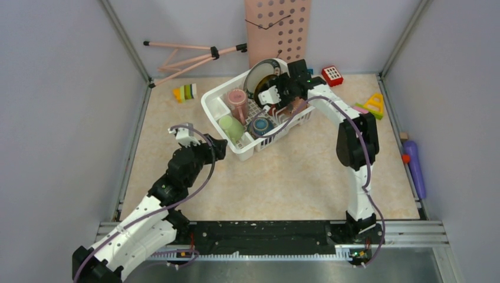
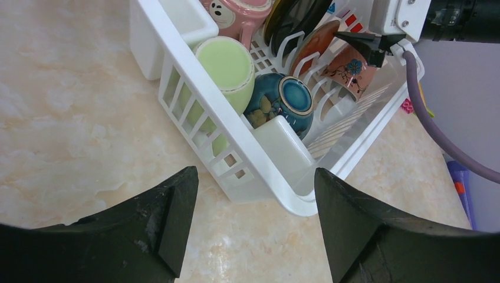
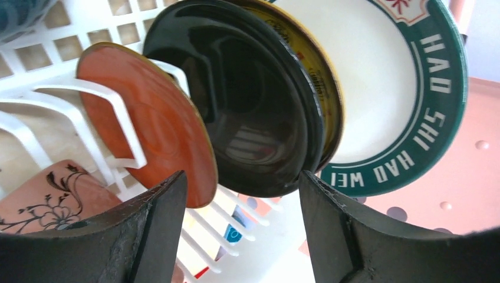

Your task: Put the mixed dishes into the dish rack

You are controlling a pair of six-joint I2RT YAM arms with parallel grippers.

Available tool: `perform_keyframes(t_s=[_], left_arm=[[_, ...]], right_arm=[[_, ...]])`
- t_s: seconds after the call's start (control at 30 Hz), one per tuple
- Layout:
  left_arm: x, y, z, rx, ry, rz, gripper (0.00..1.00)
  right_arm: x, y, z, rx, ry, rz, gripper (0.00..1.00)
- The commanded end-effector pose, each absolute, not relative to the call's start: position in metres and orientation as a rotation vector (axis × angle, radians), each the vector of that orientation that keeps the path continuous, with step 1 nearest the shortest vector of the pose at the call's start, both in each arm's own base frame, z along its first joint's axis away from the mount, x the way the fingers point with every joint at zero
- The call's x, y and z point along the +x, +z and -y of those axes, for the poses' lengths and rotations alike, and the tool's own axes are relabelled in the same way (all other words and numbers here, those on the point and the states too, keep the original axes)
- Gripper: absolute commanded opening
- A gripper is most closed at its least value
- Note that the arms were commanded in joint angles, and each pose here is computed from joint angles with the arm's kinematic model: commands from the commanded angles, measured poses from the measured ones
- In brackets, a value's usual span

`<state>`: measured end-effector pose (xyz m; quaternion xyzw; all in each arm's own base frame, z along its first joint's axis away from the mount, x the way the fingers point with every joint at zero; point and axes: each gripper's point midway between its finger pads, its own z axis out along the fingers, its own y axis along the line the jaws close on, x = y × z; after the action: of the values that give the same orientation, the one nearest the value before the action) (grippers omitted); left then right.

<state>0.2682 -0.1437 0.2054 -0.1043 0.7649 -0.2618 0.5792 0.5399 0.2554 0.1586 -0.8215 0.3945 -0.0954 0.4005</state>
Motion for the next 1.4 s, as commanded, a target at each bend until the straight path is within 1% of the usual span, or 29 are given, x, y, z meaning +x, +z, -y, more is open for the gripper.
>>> perform_keyframes(t_s=[0.0,0.13,0.27,0.33,0.37,0.47,0.5,0.6,0.67,0.73,0.83,0.93,1.13,1.23,1.37], left_arm=[[0.273,0.214,0.143,-0.253,-0.619,-1.748,0.77],[0.274,0.217,0.137,-0.268,-0.599,-1.753,0.78],[0.281,0.222,0.113,-0.329,-0.521,-1.77,0.78],[0.286,0.229,0.098,-0.372,-0.49,-1.756,0.78],[0.288,0.233,0.091,-0.391,-0.479,-1.743,0.78],[0.295,0.244,0.073,-0.45,-0.436,-1.703,0.78],[0.298,0.246,0.068,-0.473,-0.427,-1.691,0.78],[0.308,0.248,0.053,-0.55,-0.406,-1.662,0.78],[0.315,0.244,0.041,-0.612,-0.384,-1.649,0.79],[0.321,0.238,0.021,-0.712,-0.344,-1.623,0.81],[0.326,0.228,-0.008,-0.828,-0.283,-1.556,0.84],[0.332,0.21,-0.03,-0.866,-0.205,-1.53,0.88],[0.34,0.179,-0.055,-0.679,0.092,-1.595,0.91],[0.344,0.167,-0.054,-0.558,0.138,-1.61,0.92],[0.35,0.15,-0.051,-0.432,0.174,-1.599,0.88]], right_arm=[[0.543,0.207,-0.27,-1.978,-0.283,-0.912,0.68],[0.531,0.235,-0.269,-1.913,-0.257,-0.926,0.68],[0.517,0.281,-0.267,-1.7,-0.186,-1.003,0.69],[0.516,0.309,-0.259,-1.499,-0.194,-1.056,0.69],[0.516,0.326,-0.251,-1.376,-0.217,-1.073,0.72],[0.5,0.365,-0.218,-1.02,-0.244,-1.1,0.86],[0.487,0.387,-0.201,-0.896,-0.245,-1.091,0.88],[0.46,0.401,-0.162,-0.623,-0.173,-1.178,0.88],[0.445,0.389,-0.133,-0.461,-0.159,-1.297,0.88],[0.429,0.366,-0.105,-0.318,-0.185,-1.4,0.89],[0.397,0.33,-0.072,-0.169,-0.223,-1.456,0.9],[0.368,0.291,-0.048,-0.042,-0.187,-1.513,0.91],[0.329,0.22,-0.01,0.154,-0.18,-1.554,0.92],[0.322,0.186,-0.001,0.176,-0.195,-1.568,0.92],[0.32,0.156,0.005,0.133,-0.238,-1.554,0.92]])
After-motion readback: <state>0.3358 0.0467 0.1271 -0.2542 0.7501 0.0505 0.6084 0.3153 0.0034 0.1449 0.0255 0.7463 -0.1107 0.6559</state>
